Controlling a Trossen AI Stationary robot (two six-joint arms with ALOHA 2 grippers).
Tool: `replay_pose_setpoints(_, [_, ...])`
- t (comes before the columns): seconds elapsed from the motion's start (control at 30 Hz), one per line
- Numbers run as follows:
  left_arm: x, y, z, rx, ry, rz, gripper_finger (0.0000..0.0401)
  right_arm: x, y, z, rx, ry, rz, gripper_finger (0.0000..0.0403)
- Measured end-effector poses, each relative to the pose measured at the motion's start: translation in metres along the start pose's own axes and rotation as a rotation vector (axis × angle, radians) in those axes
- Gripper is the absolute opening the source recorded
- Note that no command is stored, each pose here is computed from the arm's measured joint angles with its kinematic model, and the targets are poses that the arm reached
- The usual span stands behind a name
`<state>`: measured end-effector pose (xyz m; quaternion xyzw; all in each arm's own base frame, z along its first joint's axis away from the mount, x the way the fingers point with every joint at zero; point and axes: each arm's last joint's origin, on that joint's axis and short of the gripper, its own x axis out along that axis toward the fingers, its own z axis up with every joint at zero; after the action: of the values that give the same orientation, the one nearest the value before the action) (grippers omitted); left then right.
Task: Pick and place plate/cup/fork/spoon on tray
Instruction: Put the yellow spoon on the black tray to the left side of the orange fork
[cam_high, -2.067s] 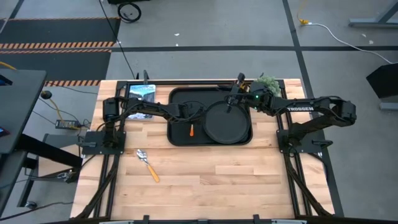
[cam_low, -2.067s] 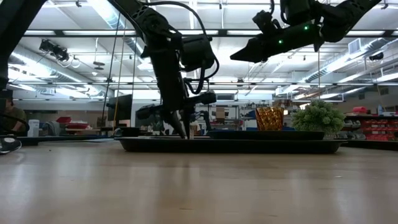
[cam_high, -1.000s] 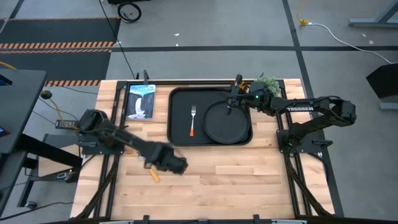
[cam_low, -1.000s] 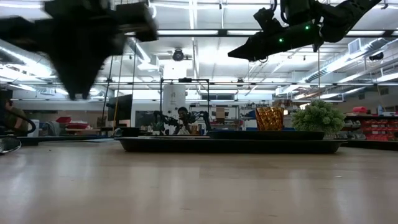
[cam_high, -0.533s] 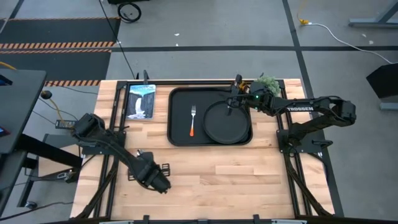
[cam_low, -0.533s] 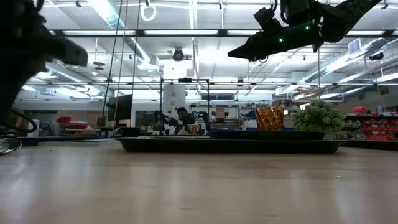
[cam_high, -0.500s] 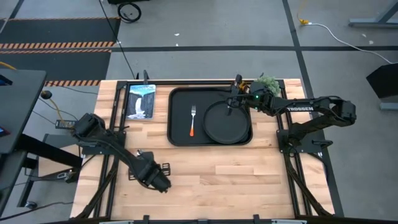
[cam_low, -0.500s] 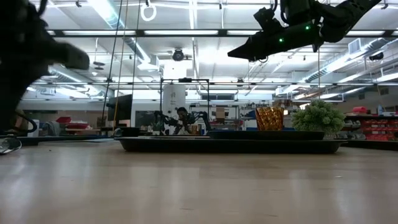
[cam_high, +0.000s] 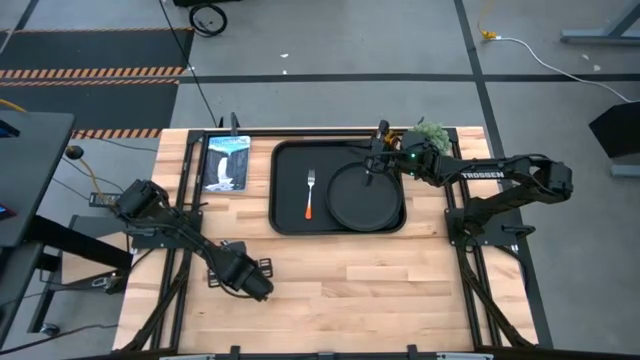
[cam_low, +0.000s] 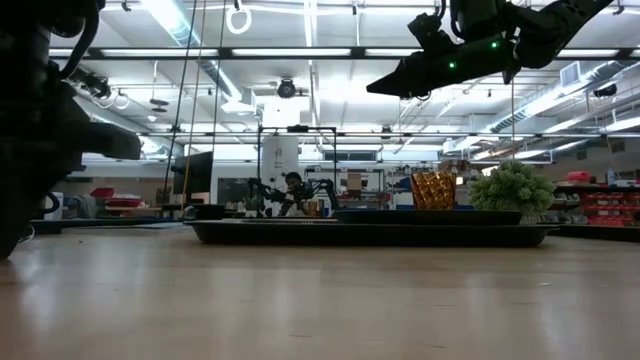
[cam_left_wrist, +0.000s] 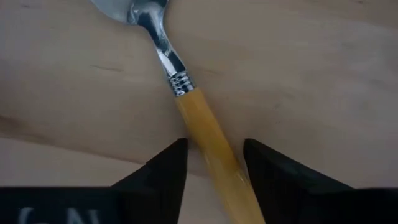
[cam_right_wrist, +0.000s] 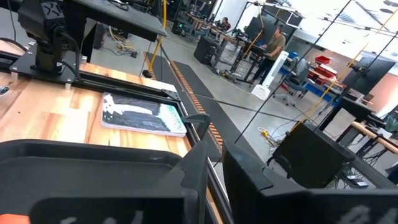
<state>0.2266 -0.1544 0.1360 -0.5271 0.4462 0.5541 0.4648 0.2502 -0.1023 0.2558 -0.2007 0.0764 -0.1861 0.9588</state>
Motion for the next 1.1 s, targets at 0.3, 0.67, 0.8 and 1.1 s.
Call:
replay_pose_setpoints(0.3, [0.000,-0.001,-0.001,0.100,0.008,-0.013,0.0084,0.000,0.000,0.000,0.001,-0.001,-0.001,0.0051])
replay_pose_setpoints(0.67, [-0.004,0.000,0.001,0.119,-0.001,-0.033,0.0069,0.000,0.000,0.000,0.001,-0.002,-0.001,0.0050])
replay_pose_setpoints(0.8, [-0.011,0.000,0.006,0.113,-0.028,-0.067,0.0071,0.000,0.000,0.000,0.001,-0.001,-0.001,0.0050])
replay_pose_setpoints(1.1, [-0.026,-0.003,0.019,0.094,-0.079,-0.132,0.0074,0.000,0.000,0.000,0.001,-0.002,-0.002,0.0050])
